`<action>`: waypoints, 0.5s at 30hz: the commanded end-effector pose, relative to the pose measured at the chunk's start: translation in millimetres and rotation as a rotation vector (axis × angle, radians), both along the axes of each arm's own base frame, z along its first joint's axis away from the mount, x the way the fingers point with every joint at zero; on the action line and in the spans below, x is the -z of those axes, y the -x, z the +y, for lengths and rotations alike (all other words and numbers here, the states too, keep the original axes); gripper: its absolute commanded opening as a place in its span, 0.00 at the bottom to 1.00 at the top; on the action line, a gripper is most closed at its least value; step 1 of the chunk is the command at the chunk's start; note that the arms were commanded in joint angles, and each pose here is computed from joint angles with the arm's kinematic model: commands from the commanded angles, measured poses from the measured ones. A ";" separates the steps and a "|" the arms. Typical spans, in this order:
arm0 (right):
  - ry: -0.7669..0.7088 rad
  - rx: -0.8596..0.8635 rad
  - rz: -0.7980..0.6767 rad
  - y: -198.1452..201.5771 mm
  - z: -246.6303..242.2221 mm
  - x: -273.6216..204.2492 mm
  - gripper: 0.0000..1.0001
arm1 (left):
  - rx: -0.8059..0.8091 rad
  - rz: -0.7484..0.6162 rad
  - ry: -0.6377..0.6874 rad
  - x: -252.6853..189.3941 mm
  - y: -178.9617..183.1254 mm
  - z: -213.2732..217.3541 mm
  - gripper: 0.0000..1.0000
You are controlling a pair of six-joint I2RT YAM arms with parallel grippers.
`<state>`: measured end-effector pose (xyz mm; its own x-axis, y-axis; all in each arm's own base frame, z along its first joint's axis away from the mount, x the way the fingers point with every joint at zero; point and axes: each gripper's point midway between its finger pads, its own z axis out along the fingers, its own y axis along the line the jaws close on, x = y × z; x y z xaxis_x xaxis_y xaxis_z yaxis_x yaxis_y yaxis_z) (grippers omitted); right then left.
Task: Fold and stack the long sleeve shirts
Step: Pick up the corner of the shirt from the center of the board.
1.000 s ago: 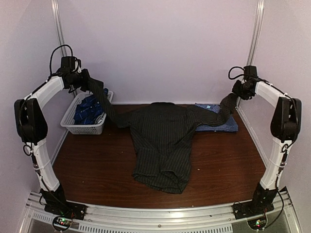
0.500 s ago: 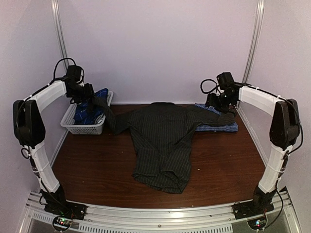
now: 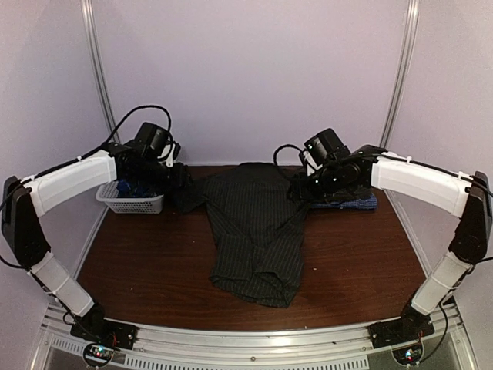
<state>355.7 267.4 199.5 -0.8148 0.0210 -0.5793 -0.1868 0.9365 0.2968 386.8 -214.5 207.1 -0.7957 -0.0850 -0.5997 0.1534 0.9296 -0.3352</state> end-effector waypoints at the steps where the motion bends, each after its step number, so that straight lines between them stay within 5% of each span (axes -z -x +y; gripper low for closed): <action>1: 0.051 -0.055 0.049 45.1 18.3 16.1 0.60 | 0.133 0.130 0.049 29.7 57.1 -32.0 0.57; 8: 0.131 -0.242 0.095 119.9 71.8 57.6 0.53 | 0.350 0.290 0.049 85.9 143.0 -57.6 0.54; 15: 0.238 -0.356 0.111 159.4 103.1 93.8 0.54 | 0.480 0.325 0.044 106.0 177.9 -80.5 0.54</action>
<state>202.1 366.1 123.2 -0.8173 -0.3609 -0.4492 -0.4825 0.8548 0.1912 217.1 -271.1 92.5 -0.9262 0.2612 -0.2720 0.3587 0.8329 -0.4216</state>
